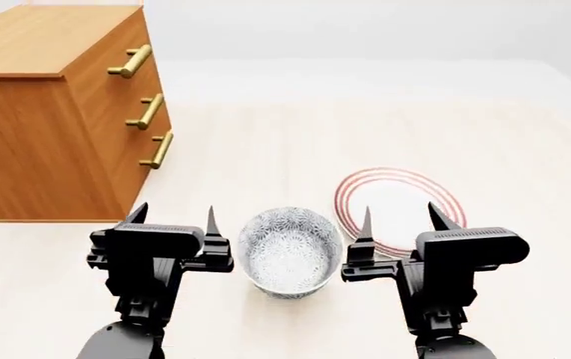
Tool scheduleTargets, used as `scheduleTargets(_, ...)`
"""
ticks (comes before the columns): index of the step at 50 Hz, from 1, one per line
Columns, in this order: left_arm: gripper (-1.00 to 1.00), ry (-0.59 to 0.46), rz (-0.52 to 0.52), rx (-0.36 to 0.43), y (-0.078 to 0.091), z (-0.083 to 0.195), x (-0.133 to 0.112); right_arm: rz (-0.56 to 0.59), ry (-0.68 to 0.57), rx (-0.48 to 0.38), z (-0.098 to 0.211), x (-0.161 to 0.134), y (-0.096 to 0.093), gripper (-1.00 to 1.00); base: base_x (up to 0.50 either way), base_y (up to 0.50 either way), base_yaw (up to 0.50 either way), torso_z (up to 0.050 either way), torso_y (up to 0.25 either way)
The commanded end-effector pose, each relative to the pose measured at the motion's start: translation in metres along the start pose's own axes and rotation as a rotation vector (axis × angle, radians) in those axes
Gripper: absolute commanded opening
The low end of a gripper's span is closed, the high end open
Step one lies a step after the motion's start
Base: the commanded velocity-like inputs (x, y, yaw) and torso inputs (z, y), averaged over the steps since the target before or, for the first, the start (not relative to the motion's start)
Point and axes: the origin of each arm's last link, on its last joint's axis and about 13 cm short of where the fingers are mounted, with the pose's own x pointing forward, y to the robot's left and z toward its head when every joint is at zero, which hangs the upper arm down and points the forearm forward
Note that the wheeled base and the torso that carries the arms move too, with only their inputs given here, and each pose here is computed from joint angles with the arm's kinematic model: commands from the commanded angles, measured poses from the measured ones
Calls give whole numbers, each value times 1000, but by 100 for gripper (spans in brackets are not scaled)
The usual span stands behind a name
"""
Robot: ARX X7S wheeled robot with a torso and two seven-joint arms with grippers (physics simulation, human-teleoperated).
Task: Open the bottom drawer of the cabinet.
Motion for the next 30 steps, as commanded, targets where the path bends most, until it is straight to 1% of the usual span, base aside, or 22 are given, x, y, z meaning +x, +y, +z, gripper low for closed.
scheduleTargets(1, 100, -2, 5, 5, 1, 1, 1, 0, 1, -1, 1, 0, 0, 100, 500, 0, 0, 0, 0)
scheduleTargets(27, 100, -4, 4, 8, 1, 1, 2, -2, 3, -2, -1, 1, 1, 100, 500, 0, 0, 0, 1)
scheduleTargets(28, 100, -3, 4, 7, 1, 1, 2, 12, -13, 24, -1, 1, 1, 100, 500, 0, 0, 0, 0)
scheduleTargets(29, 100, -3, 5, 9, 1, 1, 2, -16, 19, 11, -2, 1, 1, 100, 500, 0, 0, 0, 0)
scheduleTargets(30, 100, -3, 5, 9, 1, 1, 2, -3, 0, 9, -2, 2, 1, 100, 0, 0, 0, 0, 0)
